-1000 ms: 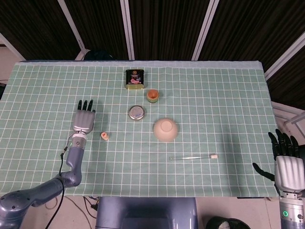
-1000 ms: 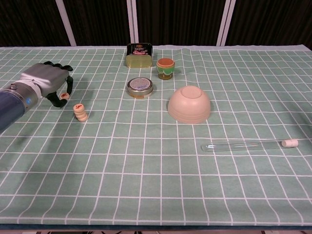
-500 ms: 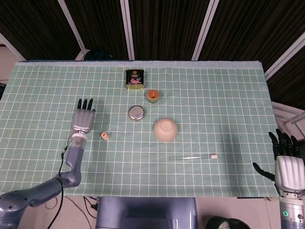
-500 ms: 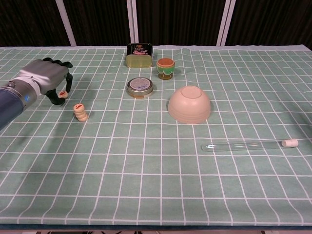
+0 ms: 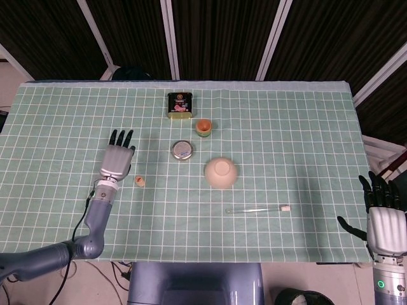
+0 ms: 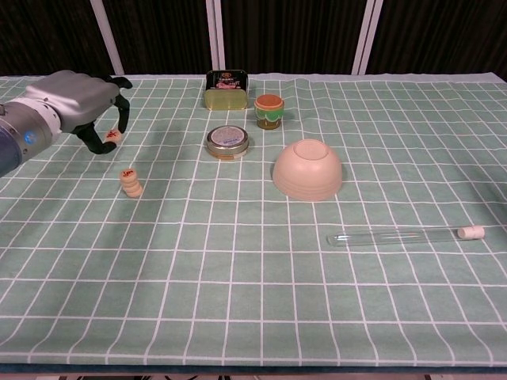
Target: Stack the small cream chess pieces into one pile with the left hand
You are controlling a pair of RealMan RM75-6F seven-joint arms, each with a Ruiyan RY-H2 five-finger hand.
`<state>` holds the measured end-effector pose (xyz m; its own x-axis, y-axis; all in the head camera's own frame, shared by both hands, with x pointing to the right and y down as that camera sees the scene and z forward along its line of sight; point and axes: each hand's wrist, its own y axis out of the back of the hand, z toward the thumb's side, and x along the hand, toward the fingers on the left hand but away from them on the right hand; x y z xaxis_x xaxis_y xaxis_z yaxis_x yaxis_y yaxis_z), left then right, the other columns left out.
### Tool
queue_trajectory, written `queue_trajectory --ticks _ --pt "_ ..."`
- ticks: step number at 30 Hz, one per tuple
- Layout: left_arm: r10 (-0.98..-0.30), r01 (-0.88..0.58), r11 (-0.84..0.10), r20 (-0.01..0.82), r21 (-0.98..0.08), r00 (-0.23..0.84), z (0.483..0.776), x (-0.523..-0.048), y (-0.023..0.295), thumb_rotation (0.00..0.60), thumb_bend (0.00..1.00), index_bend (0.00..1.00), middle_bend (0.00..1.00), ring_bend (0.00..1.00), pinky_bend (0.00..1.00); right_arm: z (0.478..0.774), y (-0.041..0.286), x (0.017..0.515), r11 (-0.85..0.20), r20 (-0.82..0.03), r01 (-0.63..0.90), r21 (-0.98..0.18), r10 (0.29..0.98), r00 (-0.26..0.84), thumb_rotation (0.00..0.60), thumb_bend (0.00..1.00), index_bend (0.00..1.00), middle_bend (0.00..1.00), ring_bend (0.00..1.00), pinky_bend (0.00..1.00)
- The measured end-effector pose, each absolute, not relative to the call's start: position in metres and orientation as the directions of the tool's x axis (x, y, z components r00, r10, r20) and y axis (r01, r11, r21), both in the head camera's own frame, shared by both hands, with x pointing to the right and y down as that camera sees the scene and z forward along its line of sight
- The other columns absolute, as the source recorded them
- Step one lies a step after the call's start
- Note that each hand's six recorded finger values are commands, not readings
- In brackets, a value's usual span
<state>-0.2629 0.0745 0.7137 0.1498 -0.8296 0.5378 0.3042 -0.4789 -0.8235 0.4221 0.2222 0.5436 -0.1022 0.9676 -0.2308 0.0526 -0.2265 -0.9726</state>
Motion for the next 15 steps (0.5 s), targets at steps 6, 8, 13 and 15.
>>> queue_trajectory --ticks 6,8,13,15 --pt "-0.813 0.308 -0.485 0.552 -0.819 0.187 0.695 -0.260 0.086 0.600 0.34 0.49 0.01 0.00 0.00 0.543 0.222 0.422 -0.224 -0.229 0.052 -0.973 0.968 -0.103 0.600 0.23 0.09 0.01 0.00 0.00" --pt "-0.809 0.322 -0.484 0.557 -0.814 0.191 0.691 -0.262 0.089 0.600 0.34 0.48 0.01 0.00 0.00 0.544 0.222 0.422 -0.225 -0.229 0.052 -0.973 0.968 -0.103 0.600 0.23 0.09 0.01 0.00 0.00" --pt "-0.792 0.339 -0.496 0.576 -0.800 0.201 0.689 -0.264 0.099 0.600 0.34 0.48 0.01 0.00 0.00 0.543 0.222 0.423 -0.223 -0.227 0.053 -0.973 0.968 -0.104 0.600 0.23 0.09 0.01 0.00 0.00" --pt "-0.787 0.341 -0.499 0.581 -0.797 0.206 0.689 -0.264 0.102 0.600 0.34 0.48 0.01 0.00 0.00 0.543 0.222 0.423 -0.222 -0.227 0.054 -0.973 0.968 -0.106 0.600 0.23 0.09 0.01 0.00 0.00"
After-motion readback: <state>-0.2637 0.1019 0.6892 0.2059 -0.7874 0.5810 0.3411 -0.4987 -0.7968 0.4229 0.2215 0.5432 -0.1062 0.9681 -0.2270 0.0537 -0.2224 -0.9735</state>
